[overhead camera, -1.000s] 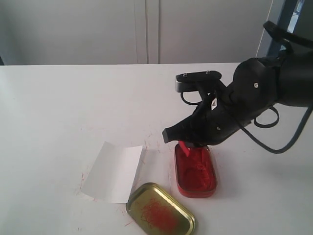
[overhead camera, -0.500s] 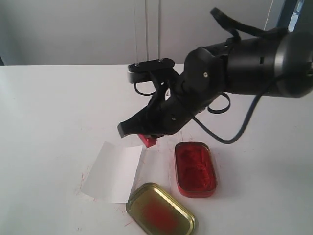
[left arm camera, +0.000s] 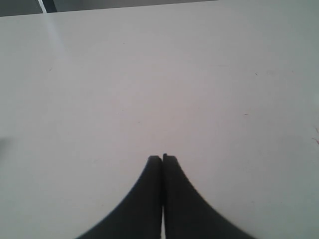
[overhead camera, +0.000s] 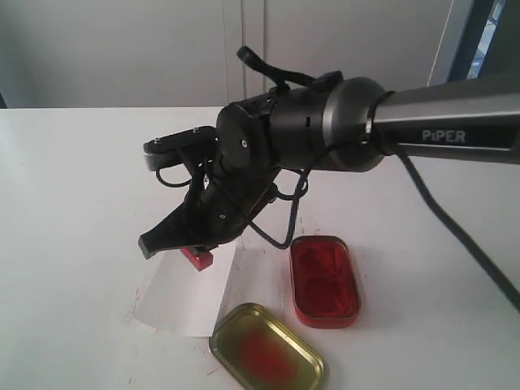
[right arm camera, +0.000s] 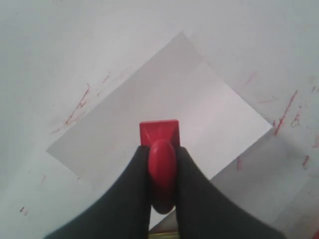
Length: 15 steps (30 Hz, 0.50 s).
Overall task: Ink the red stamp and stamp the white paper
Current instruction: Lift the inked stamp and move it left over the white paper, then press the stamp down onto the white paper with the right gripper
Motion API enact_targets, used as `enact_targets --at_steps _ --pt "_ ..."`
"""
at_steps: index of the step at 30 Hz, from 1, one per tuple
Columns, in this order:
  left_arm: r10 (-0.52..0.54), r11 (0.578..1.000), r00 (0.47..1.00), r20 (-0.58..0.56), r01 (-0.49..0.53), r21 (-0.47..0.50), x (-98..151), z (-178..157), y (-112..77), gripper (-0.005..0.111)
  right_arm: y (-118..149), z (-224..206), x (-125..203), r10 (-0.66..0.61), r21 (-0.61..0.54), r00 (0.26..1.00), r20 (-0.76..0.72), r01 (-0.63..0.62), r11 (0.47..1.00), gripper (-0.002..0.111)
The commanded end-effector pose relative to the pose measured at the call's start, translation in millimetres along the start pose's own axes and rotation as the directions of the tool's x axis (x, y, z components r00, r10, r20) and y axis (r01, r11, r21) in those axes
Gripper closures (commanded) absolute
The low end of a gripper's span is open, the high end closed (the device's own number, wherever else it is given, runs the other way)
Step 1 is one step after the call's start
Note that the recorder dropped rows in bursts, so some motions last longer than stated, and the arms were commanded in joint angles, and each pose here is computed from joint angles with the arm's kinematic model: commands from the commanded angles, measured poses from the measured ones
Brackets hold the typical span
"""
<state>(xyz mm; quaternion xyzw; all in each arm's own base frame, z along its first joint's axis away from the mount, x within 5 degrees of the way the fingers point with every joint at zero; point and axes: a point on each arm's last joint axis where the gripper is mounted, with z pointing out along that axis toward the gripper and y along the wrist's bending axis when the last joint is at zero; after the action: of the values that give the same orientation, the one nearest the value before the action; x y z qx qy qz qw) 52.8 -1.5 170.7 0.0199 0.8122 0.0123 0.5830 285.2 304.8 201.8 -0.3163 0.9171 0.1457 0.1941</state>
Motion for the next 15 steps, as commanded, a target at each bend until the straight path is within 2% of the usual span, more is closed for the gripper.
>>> enact_targets --at_steps 1,7,15 --pt "-0.002 1.0 1.0 -0.004 0.002 0.0 1.6 0.3 -0.1 0.107 6.5 14.9 2.5 -0.066 -0.003 0.997 -0.04 0.066 0.998 0.108" --pt "-0.002 1.0 1.0 -0.004 0.002 0.0 1.6 0.3 -0.1 0.107 7.7 34.8 6.7 -0.196 -0.008 0.979 -0.055 0.196 0.981 0.108" --pt "-0.002 1.0 1.0 -0.004 0.002 0.0 1.6 0.3 -0.1 0.107 4.3 41.3 4.5 -0.251 0.028 0.967 -0.028 0.252 0.967 0.108"
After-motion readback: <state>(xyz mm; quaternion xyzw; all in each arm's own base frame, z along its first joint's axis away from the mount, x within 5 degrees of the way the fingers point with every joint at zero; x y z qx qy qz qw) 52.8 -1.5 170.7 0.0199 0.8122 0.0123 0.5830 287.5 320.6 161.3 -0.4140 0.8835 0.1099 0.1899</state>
